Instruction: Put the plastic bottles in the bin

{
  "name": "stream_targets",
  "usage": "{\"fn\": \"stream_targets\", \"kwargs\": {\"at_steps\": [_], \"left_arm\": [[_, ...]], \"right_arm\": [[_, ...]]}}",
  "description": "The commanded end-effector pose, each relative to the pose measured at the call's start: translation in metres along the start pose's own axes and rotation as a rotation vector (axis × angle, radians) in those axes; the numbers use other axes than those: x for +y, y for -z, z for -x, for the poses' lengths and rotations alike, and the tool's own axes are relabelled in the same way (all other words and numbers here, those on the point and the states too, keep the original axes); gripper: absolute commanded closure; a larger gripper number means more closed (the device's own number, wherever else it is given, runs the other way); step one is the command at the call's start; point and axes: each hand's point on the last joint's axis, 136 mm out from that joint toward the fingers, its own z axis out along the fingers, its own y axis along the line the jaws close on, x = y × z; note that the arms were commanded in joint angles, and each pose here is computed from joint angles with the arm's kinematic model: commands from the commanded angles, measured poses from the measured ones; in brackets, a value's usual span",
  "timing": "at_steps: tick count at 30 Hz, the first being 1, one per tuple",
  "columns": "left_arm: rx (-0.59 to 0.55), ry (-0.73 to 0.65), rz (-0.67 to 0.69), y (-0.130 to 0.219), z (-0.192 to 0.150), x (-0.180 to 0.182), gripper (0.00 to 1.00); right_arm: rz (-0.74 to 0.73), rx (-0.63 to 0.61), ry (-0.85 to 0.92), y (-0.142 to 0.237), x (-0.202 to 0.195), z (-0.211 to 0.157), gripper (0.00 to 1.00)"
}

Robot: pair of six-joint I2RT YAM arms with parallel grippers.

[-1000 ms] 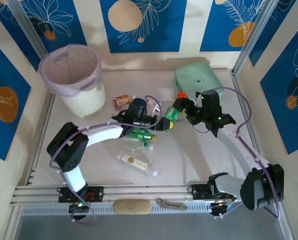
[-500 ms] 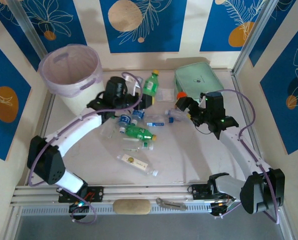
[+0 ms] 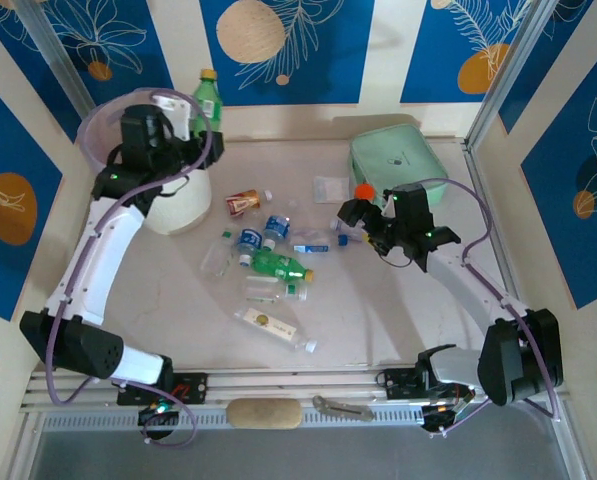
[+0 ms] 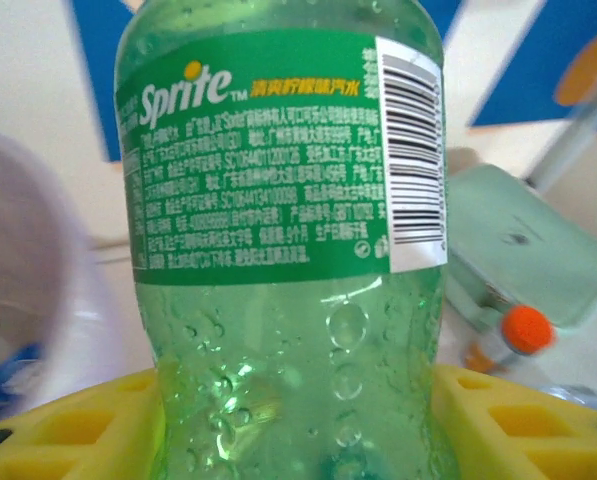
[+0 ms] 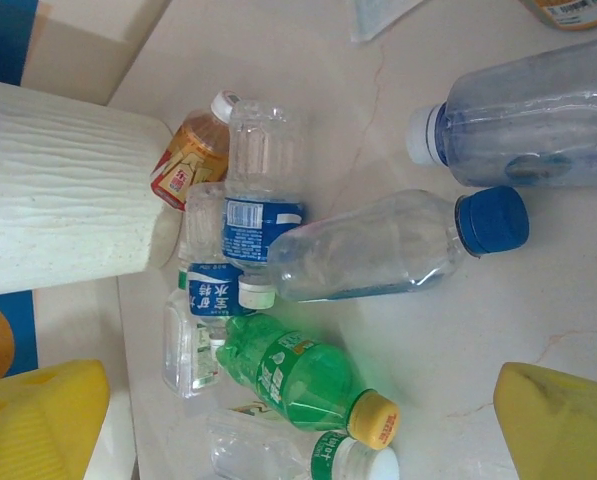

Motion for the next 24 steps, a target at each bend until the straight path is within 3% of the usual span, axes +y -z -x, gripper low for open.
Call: {"fn": "stream_targets", "kwargs": {"at_steps": [1, 14, 24], "left_arm": [[0.0, -0.026, 0.103, 0.019, 0.013, 0.036, 0.52], [0.11, 0.174, 0.228, 0.002, -0.009, 0.133, 0.52], [0.189, 0.212, 0.275, -0.013, -0.033, 0.156, 0.5]], "right_arm": [[0.035, 0.01, 0.034, 0.001, 0.014, 0.002, 0.01], [0.016, -0.013, 0.062, 0.009, 0.014, 0.002, 0.01], [0.015, -0.014, 0.053, 0.012, 0.013, 0.0, 0.01]]}}
